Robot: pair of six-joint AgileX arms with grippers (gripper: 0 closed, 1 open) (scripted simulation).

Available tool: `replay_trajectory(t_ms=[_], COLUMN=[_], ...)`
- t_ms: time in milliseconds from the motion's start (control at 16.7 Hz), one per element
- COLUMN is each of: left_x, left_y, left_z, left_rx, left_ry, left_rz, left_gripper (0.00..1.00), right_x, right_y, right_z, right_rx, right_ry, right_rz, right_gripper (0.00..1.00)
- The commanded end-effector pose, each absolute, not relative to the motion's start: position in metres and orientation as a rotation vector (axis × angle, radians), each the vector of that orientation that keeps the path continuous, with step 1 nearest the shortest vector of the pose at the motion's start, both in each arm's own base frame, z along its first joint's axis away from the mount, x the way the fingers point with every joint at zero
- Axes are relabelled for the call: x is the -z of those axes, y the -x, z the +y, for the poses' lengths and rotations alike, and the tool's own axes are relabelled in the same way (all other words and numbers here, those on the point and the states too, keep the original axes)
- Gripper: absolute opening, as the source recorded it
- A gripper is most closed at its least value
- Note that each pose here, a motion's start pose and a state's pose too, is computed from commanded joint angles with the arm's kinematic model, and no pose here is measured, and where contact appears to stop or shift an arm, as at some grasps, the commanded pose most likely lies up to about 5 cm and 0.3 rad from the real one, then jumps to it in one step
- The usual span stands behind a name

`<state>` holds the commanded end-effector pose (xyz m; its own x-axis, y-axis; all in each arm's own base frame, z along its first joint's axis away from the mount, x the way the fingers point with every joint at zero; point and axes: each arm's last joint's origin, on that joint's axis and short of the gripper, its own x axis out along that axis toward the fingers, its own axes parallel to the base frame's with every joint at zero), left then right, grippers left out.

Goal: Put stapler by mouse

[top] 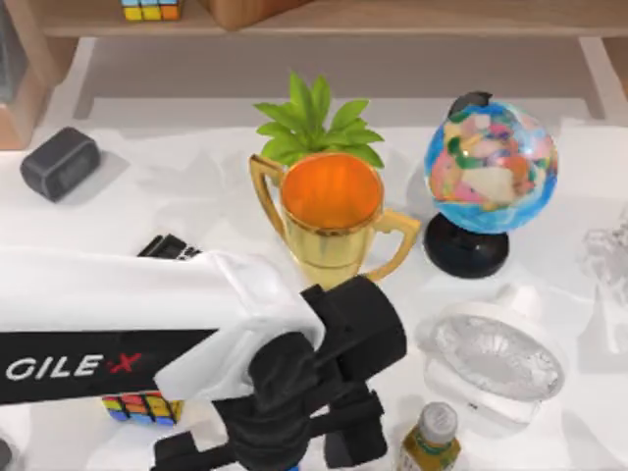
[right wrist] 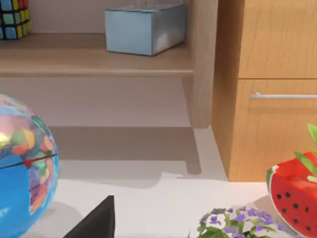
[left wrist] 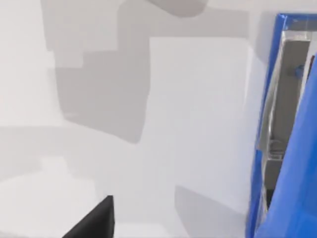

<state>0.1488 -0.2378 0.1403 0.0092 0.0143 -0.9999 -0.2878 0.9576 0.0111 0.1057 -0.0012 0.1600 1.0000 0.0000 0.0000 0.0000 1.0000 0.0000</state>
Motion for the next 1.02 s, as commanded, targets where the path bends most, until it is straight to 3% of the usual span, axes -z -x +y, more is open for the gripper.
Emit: replay_trajectory(t_ms=[360,900,1020], left_x=[-0.11,-0.107,-0.107], left_y=[-0.145,-0.159,-0.159], left_z=[-0.235,-0.245,-0.245], left_rx=[-0.239,-0.23,-0.23], left_ry=[0.221,0.223,0.223], left_rz=[1.546,1.547,1.547], left_gripper=[1.0,1.0,0.85], right_x=[-0.16,-0.16,-0.16], right_y=[-0.106,-0.106,-0.106], right_z=[-0.001,-0.001,-0.001], right_rx=[0.0,0.0,0.0], right_ry=[0.0,0.0,0.0], right_rz=[0.0,0.0,0.0], right_gripper=[1.0,1.0,1.0])
